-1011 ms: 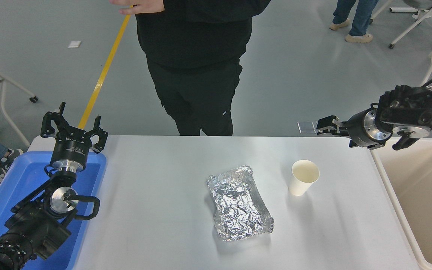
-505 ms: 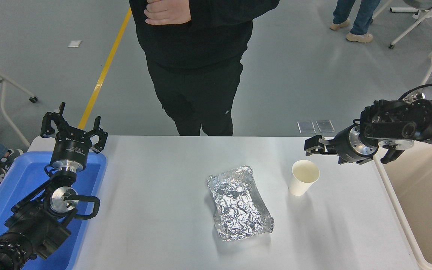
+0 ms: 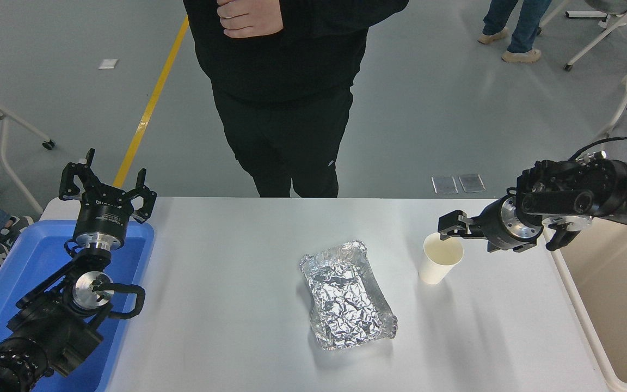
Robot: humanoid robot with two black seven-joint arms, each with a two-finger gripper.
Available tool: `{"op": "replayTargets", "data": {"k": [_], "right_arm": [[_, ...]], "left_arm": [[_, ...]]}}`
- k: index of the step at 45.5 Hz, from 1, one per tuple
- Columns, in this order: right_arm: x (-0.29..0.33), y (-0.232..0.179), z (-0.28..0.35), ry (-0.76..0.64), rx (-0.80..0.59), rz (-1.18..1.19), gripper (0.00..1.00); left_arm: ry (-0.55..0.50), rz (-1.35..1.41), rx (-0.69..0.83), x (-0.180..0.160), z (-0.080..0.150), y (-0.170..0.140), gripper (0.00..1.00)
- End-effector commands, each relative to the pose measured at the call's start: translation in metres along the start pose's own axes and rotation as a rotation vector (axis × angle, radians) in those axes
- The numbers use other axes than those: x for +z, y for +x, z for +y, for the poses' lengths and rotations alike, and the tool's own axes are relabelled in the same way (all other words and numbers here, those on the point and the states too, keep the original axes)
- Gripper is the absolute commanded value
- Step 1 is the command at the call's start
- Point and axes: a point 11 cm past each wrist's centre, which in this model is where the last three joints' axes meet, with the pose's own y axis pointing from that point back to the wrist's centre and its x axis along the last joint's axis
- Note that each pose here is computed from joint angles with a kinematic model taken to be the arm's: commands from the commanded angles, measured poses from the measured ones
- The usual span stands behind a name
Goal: Pick up paper cup place in dustbin
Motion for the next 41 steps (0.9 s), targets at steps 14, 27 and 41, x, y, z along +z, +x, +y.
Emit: {"op": "replayTargets", "data": {"k": [14,27,41], "right_arm": [[-0.003,0.0,0.0,0.008,0.001,-0.001,1.0],[-0.009,0.005,0.003,0.037,0.014,-0.022,1.0],[-0.005,0.021,0.005,0.183,0.109,-0.236,1.0]], "left_arm": [[-0.001,0.001,-0.001,0.0,0.0,0.0,0.99],[0.001,-0.001,0.0,0.0,0.0,0.0,0.99],[0.001,0.0,-0.001,0.0,0.0,0.0,0.99]]}}
